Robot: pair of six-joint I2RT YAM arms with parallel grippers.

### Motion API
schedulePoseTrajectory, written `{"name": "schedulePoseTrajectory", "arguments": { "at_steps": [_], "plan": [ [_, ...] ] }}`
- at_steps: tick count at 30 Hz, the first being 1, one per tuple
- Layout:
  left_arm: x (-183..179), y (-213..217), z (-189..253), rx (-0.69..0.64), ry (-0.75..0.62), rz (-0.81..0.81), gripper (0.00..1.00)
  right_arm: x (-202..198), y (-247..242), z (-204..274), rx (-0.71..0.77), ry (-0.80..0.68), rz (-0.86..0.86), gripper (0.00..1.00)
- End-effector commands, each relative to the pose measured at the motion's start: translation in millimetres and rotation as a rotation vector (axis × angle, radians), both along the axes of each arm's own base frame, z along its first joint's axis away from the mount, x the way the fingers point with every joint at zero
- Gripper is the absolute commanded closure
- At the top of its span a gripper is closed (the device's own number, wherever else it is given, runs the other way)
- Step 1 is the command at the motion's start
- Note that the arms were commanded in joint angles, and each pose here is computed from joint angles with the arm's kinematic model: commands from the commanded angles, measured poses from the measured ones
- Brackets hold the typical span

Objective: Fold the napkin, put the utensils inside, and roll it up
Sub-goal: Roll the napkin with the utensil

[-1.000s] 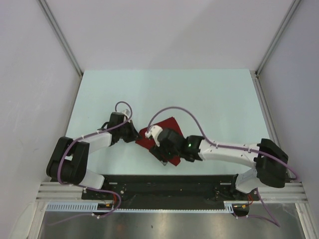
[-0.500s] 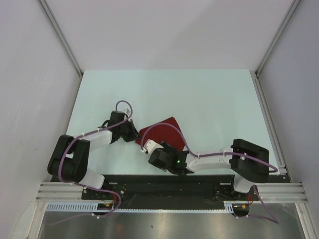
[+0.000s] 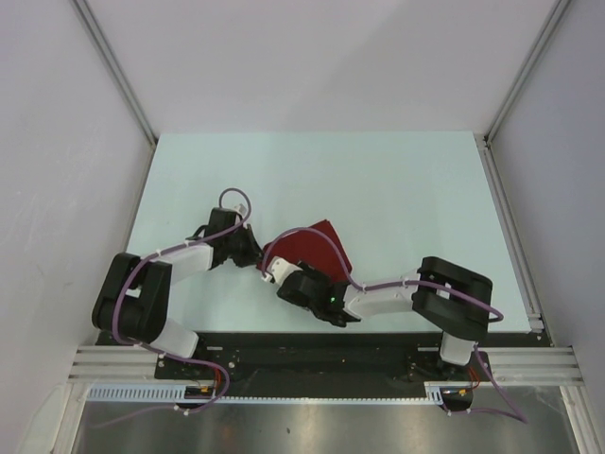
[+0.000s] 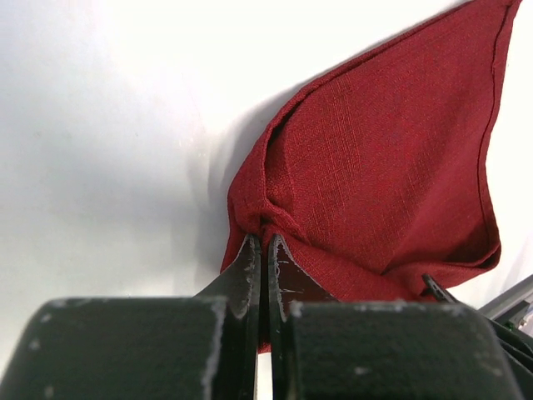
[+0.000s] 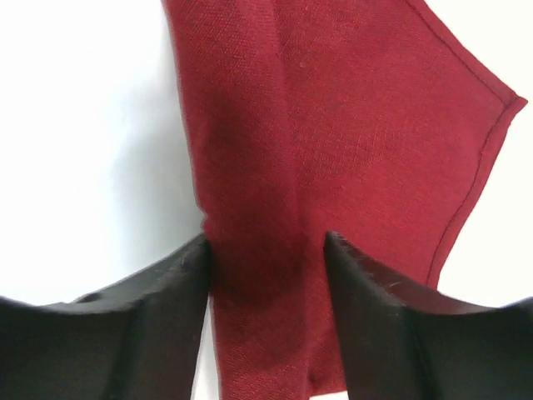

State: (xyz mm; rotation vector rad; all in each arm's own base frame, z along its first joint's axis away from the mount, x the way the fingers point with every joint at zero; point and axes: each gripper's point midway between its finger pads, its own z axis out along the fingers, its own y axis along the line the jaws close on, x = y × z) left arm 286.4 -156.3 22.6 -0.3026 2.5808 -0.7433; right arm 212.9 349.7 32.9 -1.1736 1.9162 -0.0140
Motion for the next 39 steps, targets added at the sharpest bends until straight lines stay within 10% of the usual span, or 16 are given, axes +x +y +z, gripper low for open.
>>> {"name": "schedulePoseTrajectory", "arguments": {
  "at_steps": [1,5,13,39],
  "plan": [
    [17.2,1.0,9.5,0.007,-0.048,-0.007,1.0,-9.7,4.6,-31.2,-0.017,0.183,0.11,0.55],
    [24.2,-4.2,20.3,-0.019,-0.079,-0.028,0.94,-31.6,7.9,-37.1,0.053,0.427,0.179,0.72],
    [45.6,26.8,55.2,0.037,-0.186,0.096,0.34,-52.7,-3.0,-27.6,0.14,0.843,0.117,0.89],
    [13.8,-0.4,41.8,-0.097,-0.301,-0.006,0.31,1.9,1.8,-24.2,0.54,1.513,-0.029,0.91]
  ]
}}
